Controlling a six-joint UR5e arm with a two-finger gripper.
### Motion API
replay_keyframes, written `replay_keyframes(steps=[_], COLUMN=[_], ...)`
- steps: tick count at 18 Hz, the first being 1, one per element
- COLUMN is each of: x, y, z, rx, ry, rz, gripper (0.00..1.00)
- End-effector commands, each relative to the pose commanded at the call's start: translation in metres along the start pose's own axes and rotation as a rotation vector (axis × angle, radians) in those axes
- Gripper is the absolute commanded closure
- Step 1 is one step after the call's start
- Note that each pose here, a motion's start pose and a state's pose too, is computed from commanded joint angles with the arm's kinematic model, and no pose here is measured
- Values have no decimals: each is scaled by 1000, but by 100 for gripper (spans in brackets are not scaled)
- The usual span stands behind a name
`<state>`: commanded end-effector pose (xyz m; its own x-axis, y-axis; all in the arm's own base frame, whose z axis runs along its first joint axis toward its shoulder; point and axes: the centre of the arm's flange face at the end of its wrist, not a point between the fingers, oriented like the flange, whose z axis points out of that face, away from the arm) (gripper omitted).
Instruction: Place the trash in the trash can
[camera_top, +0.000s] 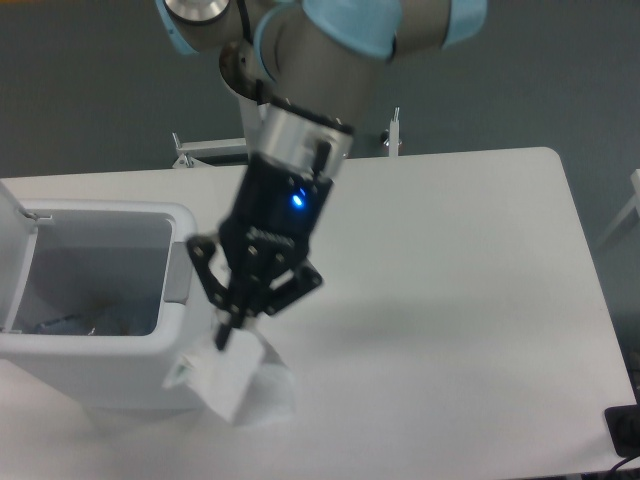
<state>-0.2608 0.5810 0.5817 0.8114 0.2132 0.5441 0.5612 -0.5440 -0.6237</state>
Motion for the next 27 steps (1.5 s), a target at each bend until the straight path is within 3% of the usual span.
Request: replay_keyframes(steps=[6, 10, 13, 15, 16, 17, 19, 27], x=[25, 31, 32, 31, 31, 30, 31, -3], y=[49, 66, 97, 121, 126, 127, 124, 104], z=[31, 40, 37, 38, 38, 38, 39, 20], rx=[-90, -119, -145, -169, -173, -173, -171, -129], ry=[57, 74, 82, 91, 94, 94, 95, 44], rz=[36, 58, 141, 212, 239, 269, 292, 260], gripper=[100, 93, 83, 69, 46, 16, 5, 5])
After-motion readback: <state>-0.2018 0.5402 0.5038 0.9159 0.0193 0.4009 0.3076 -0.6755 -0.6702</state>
